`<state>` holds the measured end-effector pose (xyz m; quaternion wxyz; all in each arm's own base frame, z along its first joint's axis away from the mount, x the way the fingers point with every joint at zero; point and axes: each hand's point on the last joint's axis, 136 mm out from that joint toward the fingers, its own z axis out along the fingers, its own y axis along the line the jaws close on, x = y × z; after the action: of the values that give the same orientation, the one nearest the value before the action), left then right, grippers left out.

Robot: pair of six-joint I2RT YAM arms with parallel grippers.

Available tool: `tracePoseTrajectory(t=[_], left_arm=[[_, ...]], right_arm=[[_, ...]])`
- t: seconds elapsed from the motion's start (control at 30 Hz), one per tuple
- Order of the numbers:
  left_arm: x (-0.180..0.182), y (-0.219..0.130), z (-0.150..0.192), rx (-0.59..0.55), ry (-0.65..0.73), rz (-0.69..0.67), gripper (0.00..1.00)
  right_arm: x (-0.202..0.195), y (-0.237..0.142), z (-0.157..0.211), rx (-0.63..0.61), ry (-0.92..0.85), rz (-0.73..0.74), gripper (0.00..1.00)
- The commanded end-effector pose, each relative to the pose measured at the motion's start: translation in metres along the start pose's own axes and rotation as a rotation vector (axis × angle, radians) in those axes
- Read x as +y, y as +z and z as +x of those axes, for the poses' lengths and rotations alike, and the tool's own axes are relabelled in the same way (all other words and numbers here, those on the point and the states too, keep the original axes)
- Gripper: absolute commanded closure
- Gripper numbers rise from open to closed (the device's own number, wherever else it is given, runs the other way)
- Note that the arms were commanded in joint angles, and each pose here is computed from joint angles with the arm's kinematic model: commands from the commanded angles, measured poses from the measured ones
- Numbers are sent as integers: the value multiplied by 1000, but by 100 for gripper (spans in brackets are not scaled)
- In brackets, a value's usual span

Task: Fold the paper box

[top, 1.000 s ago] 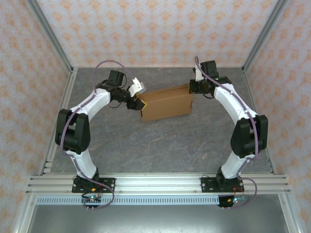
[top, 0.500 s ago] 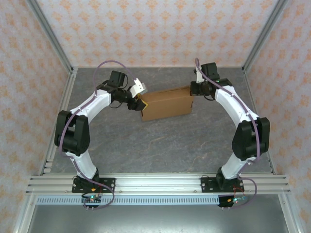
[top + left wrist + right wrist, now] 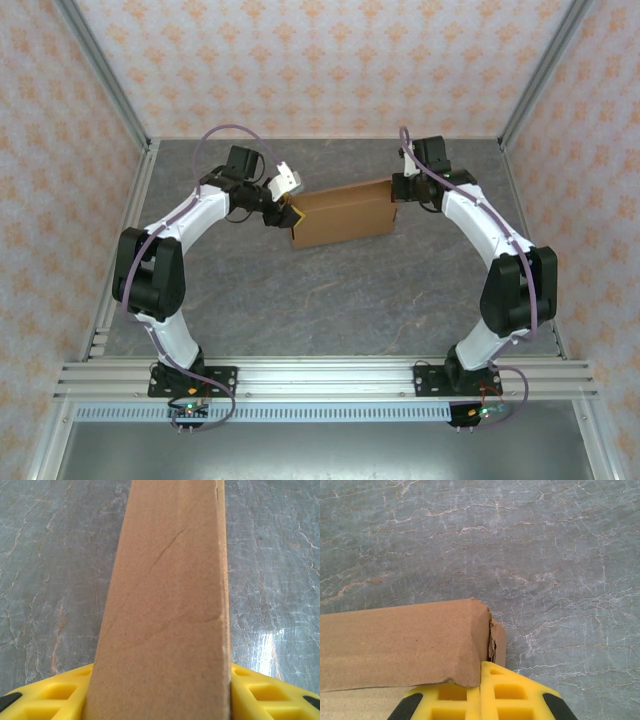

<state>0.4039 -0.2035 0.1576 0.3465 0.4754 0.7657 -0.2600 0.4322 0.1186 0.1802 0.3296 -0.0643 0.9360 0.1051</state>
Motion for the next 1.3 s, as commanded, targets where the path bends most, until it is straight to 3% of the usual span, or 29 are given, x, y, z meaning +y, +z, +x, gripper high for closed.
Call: tracePoseTrajectory(t=[0.0,0.27,0.5,0.6,0.73,0.93,1.27], left_arm=[[19,-13,7,59,7,-132,60],[18,-23,-5,24,5,-168,29],[21,-31,-12,25,-31,-185,12],[24,-38,-15,12,-63,-198,11],[31,-60,-35,-89,-124,-243,11],[53,-88,-65,-209,-291,-379,22],[53,-90,-83,-276,-411,-498,26]], right_arm=[[-16,11,53,183,18,66,97],[-12,8,47,154,28,50,98],[-9,8,45,154,22,46,98],[-9,6,42,152,20,49,98],[-8,6,41,152,14,49,98],[-9,7,40,155,7,53,98],[-8,7,40,156,5,53,98]])
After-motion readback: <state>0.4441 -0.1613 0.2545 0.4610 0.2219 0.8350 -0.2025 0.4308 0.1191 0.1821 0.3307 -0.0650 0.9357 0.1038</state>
